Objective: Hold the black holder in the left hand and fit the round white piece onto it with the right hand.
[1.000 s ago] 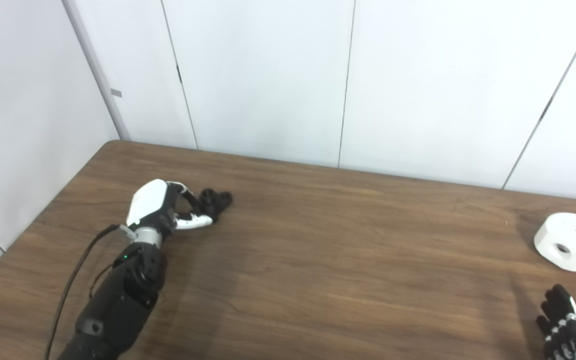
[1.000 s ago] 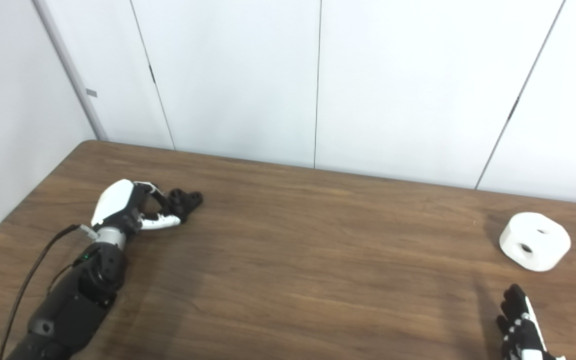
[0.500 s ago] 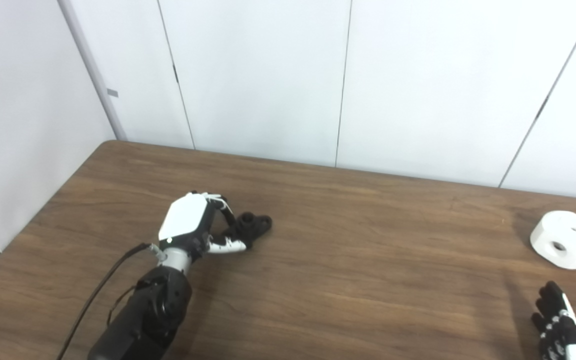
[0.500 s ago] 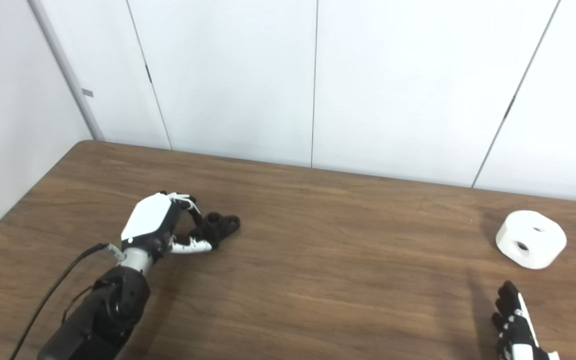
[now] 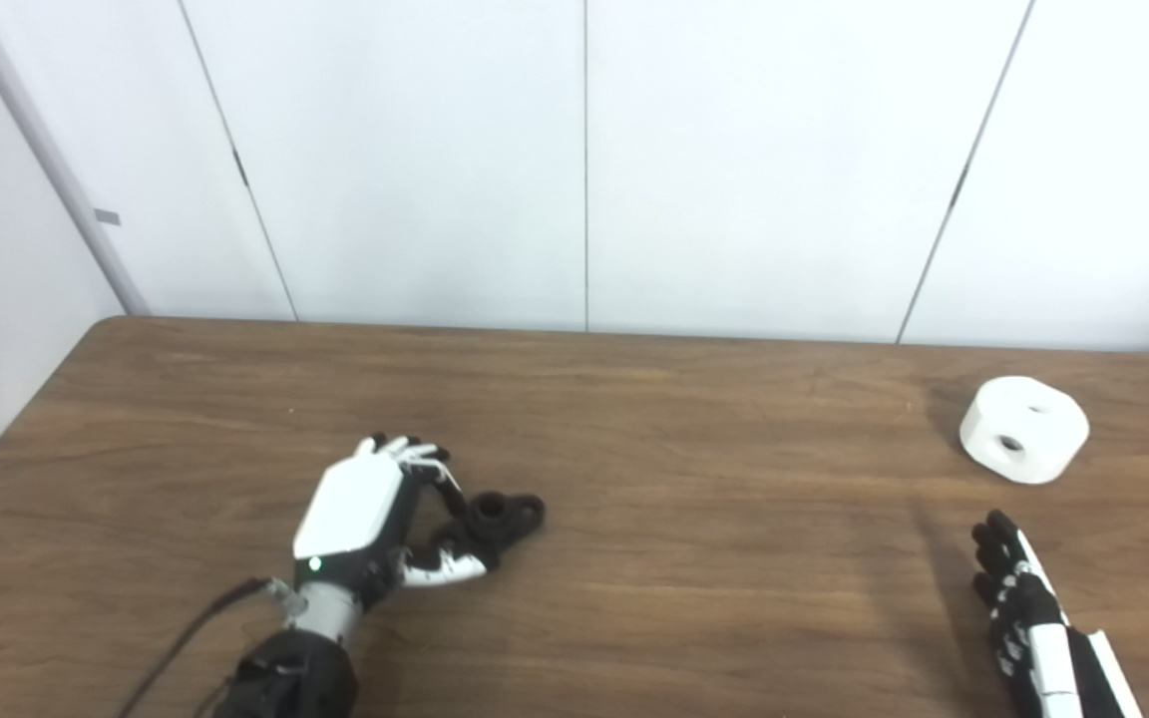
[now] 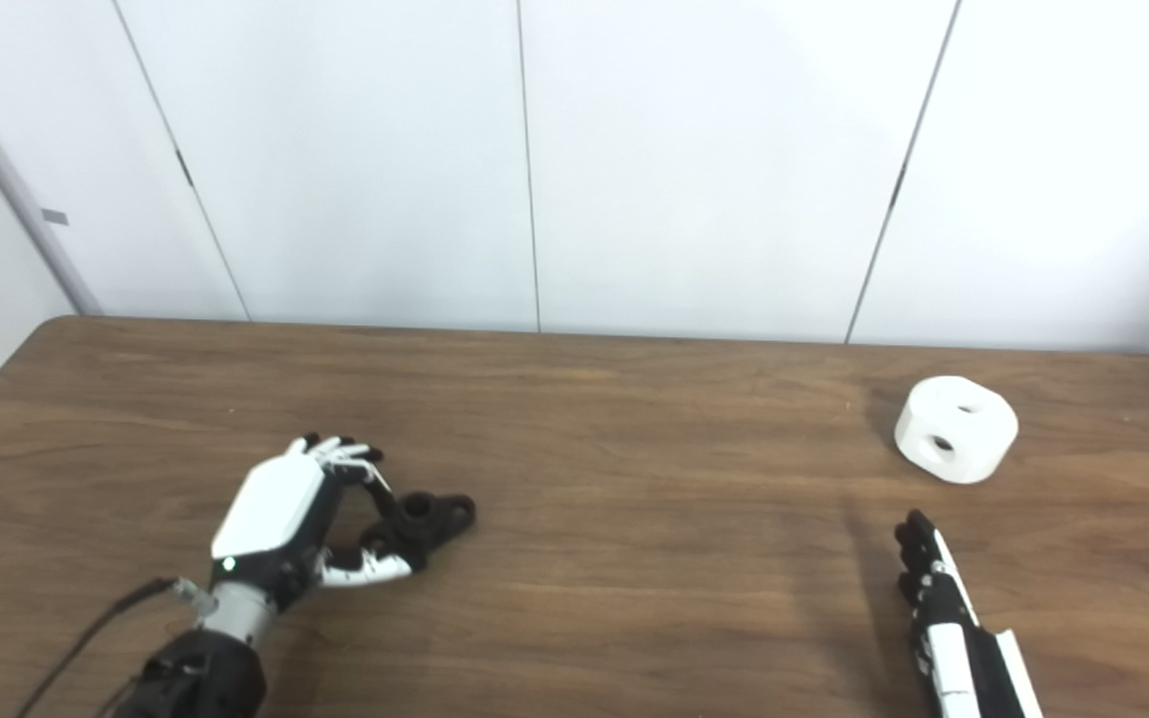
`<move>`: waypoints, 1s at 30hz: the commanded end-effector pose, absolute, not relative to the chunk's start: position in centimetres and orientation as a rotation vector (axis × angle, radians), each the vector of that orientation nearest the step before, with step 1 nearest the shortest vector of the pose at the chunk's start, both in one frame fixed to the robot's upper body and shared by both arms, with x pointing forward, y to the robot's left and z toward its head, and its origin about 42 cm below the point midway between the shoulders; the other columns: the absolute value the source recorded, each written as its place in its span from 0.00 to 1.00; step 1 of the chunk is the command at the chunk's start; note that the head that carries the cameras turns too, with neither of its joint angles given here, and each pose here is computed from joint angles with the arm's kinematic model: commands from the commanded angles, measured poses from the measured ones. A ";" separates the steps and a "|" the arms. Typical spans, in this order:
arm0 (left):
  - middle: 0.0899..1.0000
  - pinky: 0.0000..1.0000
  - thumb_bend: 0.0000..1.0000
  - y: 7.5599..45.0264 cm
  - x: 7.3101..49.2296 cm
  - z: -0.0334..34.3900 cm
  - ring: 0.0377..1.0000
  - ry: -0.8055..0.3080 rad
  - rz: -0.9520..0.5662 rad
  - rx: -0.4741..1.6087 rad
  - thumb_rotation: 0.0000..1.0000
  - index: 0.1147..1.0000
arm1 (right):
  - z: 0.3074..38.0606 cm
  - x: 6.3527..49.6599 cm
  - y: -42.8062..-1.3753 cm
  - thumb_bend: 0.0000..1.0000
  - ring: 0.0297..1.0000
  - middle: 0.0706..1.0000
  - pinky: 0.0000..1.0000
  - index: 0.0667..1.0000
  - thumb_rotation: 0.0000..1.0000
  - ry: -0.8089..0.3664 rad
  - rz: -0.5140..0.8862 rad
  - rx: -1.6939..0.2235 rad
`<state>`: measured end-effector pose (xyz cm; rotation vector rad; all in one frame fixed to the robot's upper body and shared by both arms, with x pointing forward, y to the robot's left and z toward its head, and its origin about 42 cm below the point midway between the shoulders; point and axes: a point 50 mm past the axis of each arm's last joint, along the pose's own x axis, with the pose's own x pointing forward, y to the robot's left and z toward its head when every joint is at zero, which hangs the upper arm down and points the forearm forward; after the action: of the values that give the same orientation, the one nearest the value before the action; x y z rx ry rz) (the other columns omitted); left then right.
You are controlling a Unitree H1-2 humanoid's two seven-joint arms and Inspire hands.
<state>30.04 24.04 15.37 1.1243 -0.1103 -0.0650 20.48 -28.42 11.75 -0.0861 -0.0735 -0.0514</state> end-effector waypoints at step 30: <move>0.82 1.00 0.52 16.9 26.0 14.2 0.93 -0.239 -0.304 1.061 0.05 0.42 | 14.5 20.9 -26.5 0.62 1.00 0.96 1.00 0.96 1.00 -0.157 -0.080 -0.076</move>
<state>26.08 17.38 14.00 1.0518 -0.2023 -0.2806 20.66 -27.18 13.25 -0.1039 -0.0879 -0.0655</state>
